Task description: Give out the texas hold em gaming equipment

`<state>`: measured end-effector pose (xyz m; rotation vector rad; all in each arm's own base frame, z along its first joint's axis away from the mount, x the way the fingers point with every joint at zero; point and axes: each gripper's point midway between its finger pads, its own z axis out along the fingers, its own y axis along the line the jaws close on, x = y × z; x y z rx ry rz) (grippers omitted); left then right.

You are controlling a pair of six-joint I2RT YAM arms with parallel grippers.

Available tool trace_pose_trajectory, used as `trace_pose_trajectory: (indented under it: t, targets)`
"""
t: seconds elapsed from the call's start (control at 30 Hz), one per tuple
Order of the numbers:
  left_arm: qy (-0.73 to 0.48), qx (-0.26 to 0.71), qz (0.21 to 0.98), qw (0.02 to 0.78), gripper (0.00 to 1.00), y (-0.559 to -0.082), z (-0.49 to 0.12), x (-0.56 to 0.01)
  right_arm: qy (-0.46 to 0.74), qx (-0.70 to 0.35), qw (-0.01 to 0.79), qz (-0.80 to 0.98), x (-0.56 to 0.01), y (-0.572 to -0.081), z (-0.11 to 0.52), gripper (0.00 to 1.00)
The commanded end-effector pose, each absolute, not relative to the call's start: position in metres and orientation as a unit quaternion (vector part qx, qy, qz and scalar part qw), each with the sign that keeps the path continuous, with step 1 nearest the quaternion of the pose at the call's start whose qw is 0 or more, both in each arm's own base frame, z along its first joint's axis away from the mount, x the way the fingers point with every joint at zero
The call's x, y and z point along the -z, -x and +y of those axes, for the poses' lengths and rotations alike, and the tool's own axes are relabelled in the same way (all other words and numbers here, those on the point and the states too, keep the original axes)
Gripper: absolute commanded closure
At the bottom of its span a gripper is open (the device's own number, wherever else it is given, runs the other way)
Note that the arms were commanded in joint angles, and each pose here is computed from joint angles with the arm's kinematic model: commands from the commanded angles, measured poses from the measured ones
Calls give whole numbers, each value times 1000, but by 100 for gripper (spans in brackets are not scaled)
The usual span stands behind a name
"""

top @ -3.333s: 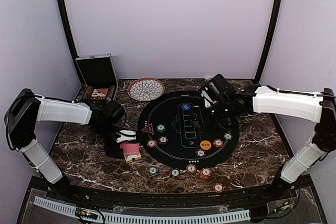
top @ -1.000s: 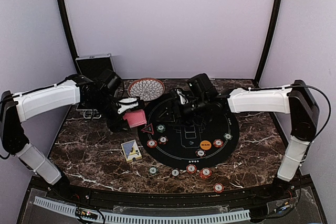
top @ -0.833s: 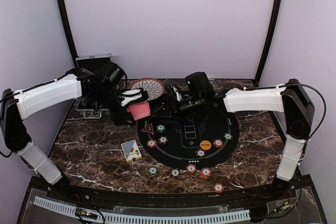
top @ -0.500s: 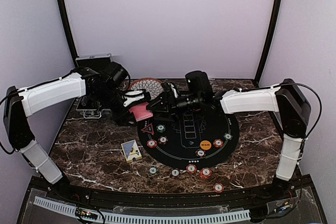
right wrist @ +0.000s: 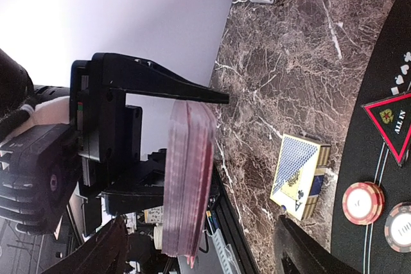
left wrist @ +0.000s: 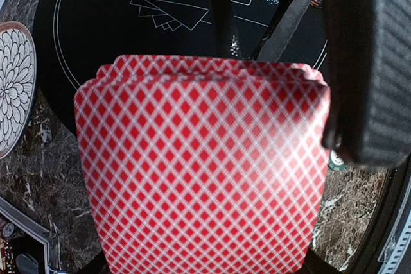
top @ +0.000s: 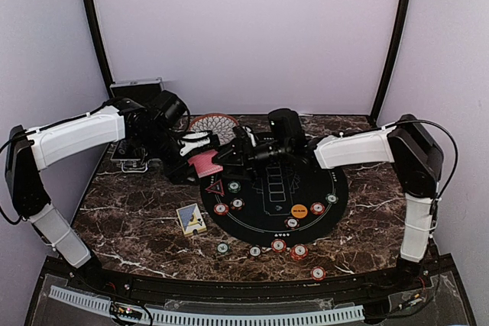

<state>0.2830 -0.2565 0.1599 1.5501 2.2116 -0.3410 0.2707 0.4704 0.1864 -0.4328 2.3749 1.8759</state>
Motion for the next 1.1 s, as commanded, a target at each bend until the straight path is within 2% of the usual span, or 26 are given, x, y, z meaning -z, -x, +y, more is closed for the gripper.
trace_pose_trajectory:
  t: [0.0,0.17,0.6,0.87,0.93,1.07]
  targets:
    - [-559,141,784,230,100,-282,-266,-180,154,-640,55,751,-206,-276,476,21]
    - [-559,143,783,231,100,-283,-268,-181,149,-650,46,743,-205,-278,482,23]
    - [-565,139,782,224,100,-282,-268,-176,142,-679,26,720,-206,-283,494,38]
    - [-569,137,781,219,100,-281,-269,-173,146,-682,15,717,-203,-282,500,41]
    - [-570,135,780,220,100,-282,-269,-172,147,-681,12,717,-201,-281,501,46]
    - [-571,133,779,221,100,-282,-270,-172,149,-683,6,715,-199,-279,501,67]
